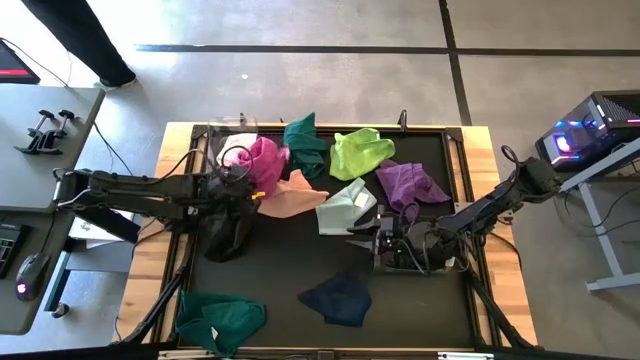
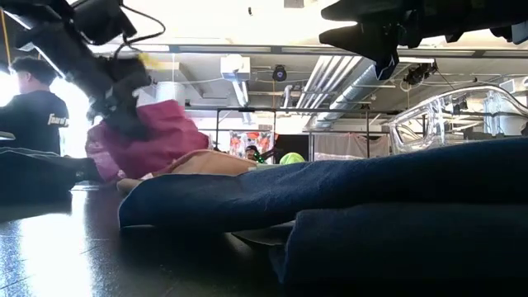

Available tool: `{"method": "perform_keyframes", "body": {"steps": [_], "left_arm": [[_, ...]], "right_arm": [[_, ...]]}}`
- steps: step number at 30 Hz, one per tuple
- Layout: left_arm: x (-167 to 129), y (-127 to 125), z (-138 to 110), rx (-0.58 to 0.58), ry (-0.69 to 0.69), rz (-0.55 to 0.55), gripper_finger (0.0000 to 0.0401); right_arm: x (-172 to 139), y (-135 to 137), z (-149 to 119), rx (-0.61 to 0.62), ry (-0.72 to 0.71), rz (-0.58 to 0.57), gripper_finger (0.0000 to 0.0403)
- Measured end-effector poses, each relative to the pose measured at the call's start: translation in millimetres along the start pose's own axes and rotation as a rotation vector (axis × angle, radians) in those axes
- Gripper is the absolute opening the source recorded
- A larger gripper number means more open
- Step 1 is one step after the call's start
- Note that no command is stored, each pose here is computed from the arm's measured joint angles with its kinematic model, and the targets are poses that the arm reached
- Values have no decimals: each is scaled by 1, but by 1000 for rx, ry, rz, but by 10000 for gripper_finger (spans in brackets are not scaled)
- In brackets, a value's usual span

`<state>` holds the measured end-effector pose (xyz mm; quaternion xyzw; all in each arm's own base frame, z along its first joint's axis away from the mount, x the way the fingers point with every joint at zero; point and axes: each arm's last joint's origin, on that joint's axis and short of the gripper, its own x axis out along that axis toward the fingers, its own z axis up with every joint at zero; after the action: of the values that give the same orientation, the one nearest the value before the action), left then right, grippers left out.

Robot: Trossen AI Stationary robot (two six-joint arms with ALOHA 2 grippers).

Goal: Sort towels by color in basket
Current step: Put the pink towel into the left transparent bin

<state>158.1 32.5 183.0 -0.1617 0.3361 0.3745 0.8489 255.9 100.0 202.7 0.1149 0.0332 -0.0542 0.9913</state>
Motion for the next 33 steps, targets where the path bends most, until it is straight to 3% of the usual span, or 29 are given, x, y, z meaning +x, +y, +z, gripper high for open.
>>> {"method": "perform_keyframes", "body": {"steps": [4, 12, 26, 33], "left_arm": [[-2, 5, -4, 8, 0, 88, 0], [-29, 0, 21, 28, -144, 33, 0], [-76, -52, 43, 95, -513, -392, 0], [-82, -82, 40, 177, -614, -499, 0]], "right_arm": [[0, 0, 0, 0, 0, 0, 151], [0, 0, 0, 0, 0, -1, 151], [0, 0, 0, -2, 4, -2, 151], [0, 0, -1, -12, 13, -5, 151]]}}
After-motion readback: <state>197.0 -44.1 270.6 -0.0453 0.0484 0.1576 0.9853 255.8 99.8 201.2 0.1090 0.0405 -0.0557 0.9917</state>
